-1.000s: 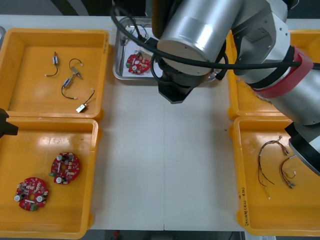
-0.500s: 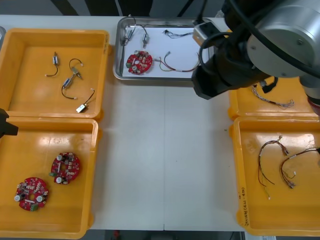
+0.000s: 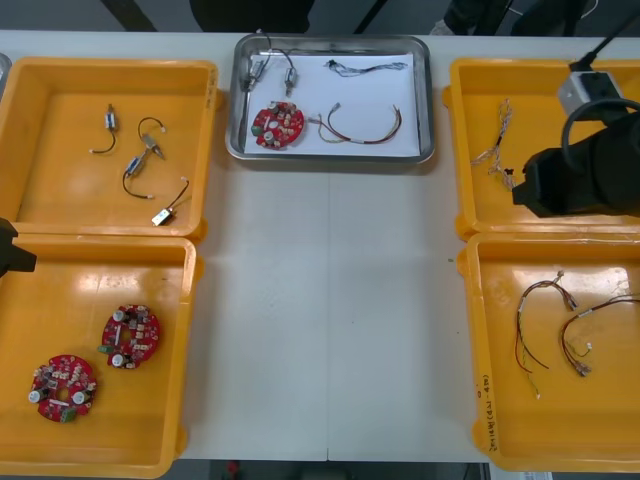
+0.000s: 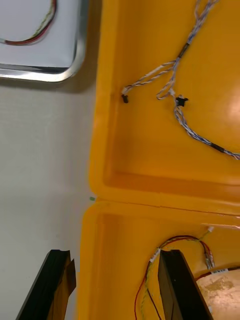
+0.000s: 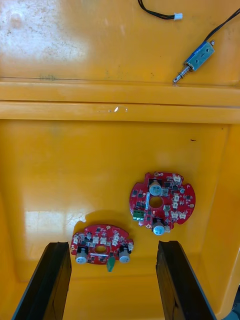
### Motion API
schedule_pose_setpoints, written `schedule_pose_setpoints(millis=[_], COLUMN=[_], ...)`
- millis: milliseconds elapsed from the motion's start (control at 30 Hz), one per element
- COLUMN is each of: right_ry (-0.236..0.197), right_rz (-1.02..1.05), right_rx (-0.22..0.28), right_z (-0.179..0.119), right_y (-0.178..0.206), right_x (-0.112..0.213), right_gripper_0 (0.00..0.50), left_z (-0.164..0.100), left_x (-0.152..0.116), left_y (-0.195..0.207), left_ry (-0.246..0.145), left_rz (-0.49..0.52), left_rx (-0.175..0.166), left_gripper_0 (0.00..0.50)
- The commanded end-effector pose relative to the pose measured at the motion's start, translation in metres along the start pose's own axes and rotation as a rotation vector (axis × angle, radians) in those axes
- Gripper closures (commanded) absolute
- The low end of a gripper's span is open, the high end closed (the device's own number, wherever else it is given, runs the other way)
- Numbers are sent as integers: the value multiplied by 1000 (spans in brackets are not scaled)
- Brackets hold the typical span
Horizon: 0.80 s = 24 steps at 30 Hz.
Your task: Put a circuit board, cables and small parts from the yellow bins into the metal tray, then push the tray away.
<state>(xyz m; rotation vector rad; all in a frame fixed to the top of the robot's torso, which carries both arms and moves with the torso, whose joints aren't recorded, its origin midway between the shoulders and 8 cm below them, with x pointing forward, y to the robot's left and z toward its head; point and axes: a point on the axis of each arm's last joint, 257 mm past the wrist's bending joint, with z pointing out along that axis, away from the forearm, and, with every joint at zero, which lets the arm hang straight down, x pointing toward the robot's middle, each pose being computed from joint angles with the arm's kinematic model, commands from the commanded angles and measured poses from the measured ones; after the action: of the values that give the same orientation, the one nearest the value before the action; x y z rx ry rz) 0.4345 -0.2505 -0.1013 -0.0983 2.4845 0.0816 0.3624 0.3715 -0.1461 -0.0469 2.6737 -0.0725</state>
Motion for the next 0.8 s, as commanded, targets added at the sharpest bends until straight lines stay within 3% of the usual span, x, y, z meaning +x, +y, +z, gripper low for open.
schedule_pose_setpoints(millis=[33,200,533,800], right_ry=[-25,-14,14,108], right_rz=[14,7,68,155], right_rx=[47,97,124,73], right_z=[-14,-17,-13,13], right_y=[-37,-79,-112,-117], right_x=[10,29,60,83], right_gripper_0=[0,0,0,0], left_z=[1,1,1,1], left_x=[8,8,8,8], left_y=[-8,-8,-8,-8], left_ry=[10,10,10,10], left_rz=[94,94,94,94], left_rx=[10,10,10,10], left_gripper_0=[0,0,0,0])
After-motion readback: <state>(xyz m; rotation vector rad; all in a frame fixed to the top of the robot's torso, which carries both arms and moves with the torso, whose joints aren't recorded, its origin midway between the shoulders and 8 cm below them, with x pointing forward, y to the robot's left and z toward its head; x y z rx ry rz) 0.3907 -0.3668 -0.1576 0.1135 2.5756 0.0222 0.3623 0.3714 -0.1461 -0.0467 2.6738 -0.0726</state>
